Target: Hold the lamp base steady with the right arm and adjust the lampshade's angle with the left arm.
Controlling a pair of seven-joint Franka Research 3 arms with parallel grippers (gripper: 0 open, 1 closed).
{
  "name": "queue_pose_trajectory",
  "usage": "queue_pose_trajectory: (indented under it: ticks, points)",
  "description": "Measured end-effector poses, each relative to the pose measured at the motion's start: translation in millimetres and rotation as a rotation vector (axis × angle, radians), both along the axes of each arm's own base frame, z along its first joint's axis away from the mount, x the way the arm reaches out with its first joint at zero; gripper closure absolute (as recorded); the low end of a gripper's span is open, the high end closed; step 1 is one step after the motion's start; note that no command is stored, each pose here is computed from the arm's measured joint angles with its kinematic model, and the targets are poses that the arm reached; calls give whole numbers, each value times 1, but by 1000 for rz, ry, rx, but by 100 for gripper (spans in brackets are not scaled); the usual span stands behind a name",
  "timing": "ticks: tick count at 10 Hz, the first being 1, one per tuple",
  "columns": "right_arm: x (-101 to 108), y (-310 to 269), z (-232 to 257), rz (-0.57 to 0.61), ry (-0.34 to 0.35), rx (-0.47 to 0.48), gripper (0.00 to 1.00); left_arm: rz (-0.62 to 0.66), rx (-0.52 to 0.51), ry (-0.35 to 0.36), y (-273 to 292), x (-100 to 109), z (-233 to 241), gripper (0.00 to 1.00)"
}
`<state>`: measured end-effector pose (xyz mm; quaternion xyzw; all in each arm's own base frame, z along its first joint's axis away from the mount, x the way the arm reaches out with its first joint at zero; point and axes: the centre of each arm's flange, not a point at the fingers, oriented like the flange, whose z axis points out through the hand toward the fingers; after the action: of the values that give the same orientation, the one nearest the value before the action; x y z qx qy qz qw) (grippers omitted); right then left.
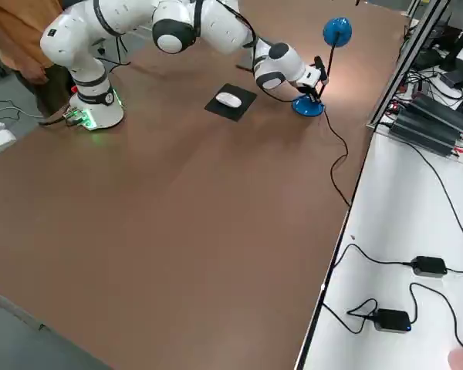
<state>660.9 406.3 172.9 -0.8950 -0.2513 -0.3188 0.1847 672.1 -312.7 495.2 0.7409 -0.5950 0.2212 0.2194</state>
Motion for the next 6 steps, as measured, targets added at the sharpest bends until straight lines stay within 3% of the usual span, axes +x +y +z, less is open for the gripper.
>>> queue_pose_trajectory:
  ticks: [3,6]
  points:
    - [1,0,-1,-2,-2,0,80,-40,-16,-3,-28,-7,-10,1]
    - [3,1,-3,-3,-8,-1,82,-10,-28,-35,-23,0,-9,1]
